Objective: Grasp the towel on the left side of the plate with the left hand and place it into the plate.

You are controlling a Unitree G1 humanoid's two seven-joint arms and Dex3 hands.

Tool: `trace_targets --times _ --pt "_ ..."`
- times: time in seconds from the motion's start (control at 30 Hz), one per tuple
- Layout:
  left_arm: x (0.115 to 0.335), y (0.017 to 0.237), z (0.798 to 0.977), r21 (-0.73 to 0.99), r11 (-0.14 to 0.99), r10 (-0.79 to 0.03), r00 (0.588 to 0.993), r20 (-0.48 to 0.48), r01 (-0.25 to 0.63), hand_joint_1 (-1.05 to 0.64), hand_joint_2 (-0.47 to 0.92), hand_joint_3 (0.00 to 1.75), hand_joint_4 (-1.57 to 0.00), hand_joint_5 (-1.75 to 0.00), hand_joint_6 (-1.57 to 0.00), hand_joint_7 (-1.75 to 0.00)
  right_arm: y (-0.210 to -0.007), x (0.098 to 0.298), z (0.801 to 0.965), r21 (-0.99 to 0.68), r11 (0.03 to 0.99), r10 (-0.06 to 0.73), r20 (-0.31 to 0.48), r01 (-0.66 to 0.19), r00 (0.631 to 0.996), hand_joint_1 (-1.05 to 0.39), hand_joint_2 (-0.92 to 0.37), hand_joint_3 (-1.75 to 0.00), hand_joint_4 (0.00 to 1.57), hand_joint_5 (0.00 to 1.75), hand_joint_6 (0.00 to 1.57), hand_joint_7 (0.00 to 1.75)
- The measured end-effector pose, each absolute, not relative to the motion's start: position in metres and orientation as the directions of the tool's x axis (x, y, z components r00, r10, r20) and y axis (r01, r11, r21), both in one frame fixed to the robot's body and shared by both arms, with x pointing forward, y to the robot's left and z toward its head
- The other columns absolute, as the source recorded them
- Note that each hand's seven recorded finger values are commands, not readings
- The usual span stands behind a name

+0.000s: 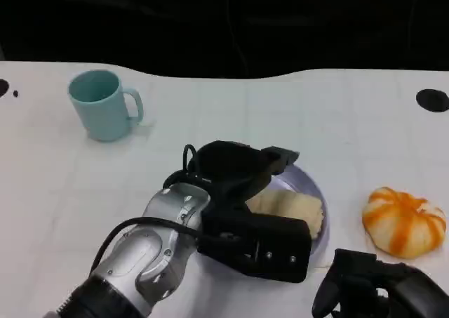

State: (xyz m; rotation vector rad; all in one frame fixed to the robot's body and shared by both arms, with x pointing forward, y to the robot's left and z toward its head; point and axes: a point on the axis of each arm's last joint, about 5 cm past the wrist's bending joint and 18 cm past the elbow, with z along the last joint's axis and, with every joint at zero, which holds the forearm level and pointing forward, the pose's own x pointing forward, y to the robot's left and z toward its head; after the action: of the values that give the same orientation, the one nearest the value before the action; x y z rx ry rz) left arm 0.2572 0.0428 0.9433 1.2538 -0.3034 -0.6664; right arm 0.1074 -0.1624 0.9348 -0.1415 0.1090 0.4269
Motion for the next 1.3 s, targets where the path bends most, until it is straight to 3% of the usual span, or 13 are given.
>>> trace_targets --times 0.23,0.4,0.53,0.67,0.77,0.8,0.87,0.9,0.97,1.3 --pt "0.256 0.048 0.951 0.945 0.169 -0.620 0.776 -0.117 0.278 -0.90 0.92 0.21 -0.25 -0.13 -0.17 -0.02 -0.163 0.106 0.934 -0.112 0.902 0.401 -0.143 -0.417 0.905 0.00 -0.56 -1.20 0.75 1.75 0.64 1.48" --pt "0.252 0.065 0.956 0.924 0.252 -0.627 0.776 -0.072 0.289 -0.80 0.92 0.24 -0.31 -0.19 -0.21 -0.03 -0.163 0.105 0.933 -0.110 0.903 0.400 -0.145 -0.416 0.905 0.02 -0.57 -1.20 0.73 1.75 0.63 1.48" --pt "0.246 0.088 0.958 0.853 0.405 -0.631 0.775 0.000 0.329 -0.61 0.92 0.19 -0.53 -0.39 -0.39 -0.10 -0.163 0.105 0.934 -0.109 0.903 0.398 -0.147 -0.415 0.905 0.02 -0.57 -1.19 0.74 1.75 0.63 1.48" --pt "0.237 0.112 0.956 0.691 0.608 -0.608 0.789 0.088 0.392 -0.32 0.91 0.16 -0.72 -0.66 -0.70 -0.21 -0.163 0.106 0.934 -0.108 0.903 0.399 -0.144 -0.415 0.905 0.01 -0.57 -1.19 0.74 1.75 0.63 1.49" --pt "0.228 0.127 0.955 0.559 0.721 -0.573 0.806 0.148 0.409 -0.21 0.90 0.17 -0.81 -0.80 -0.87 -0.26 -0.163 0.106 0.934 -0.108 0.903 0.400 -0.143 -0.416 0.905 0.01 -0.57 -1.19 0.75 1.75 0.63 1.49" --pt "0.225 0.130 0.953 0.518 0.749 -0.562 0.810 0.169 0.412 -0.16 0.83 0.33 -0.82 -0.94 -0.94 -0.32 -0.163 0.106 0.934 -0.106 0.903 0.401 -0.142 -0.417 0.905 -0.01 -0.57 -1.18 0.75 1.75 0.63 1.48" --pt "0.216 0.135 0.948 0.415 0.806 -0.532 0.823 0.198 0.421 -0.12 0.63 0.72 -0.83 -1.03 -0.97 -0.41 -0.163 0.106 0.934 -0.103 0.903 0.402 -0.143 -0.418 0.904 -0.01 -0.57 -1.18 0.75 1.75 0.62 1.48" --pt "0.212 0.137 0.945 0.369 0.827 -0.518 0.830 0.206 0.425 -0.11 0.53 0.94 -0.83 -1.11 -0.95 -0.52 -0.163 0.106 0.934 -0.103 0.903 0.401 -0.144 -0.417 0.904 -0.02 -0.56 -1.18 0.75 1.75 0.62 1.48" --pt "0.204 0.141 0.941 0.291 0.860 -0.486 0.846 0.219 0.418 -0.10 0.45 1.17 -0.79 -1.23 -0.87 -0.72 -0.164 0.106 0.934 -0.104 0.903 0.401 -0.145 -0.417 0.904 -0.01 -0.57 -1.18 0.75 1.75 0.63 1.48" --pt "0.162 0.169 0.940 0.066 0.936 -0.353 0.920 0.169 0.347 -0.06 0.40 1.45 -0.83 -1.48 -0.82 -1.10 -0.165 0.106 0.935 -0.104 0.901 0.404 -0.149 -0.421 0.903 -0.02 -0.57 -1.17 0.76 1.75 0.63 1.48"
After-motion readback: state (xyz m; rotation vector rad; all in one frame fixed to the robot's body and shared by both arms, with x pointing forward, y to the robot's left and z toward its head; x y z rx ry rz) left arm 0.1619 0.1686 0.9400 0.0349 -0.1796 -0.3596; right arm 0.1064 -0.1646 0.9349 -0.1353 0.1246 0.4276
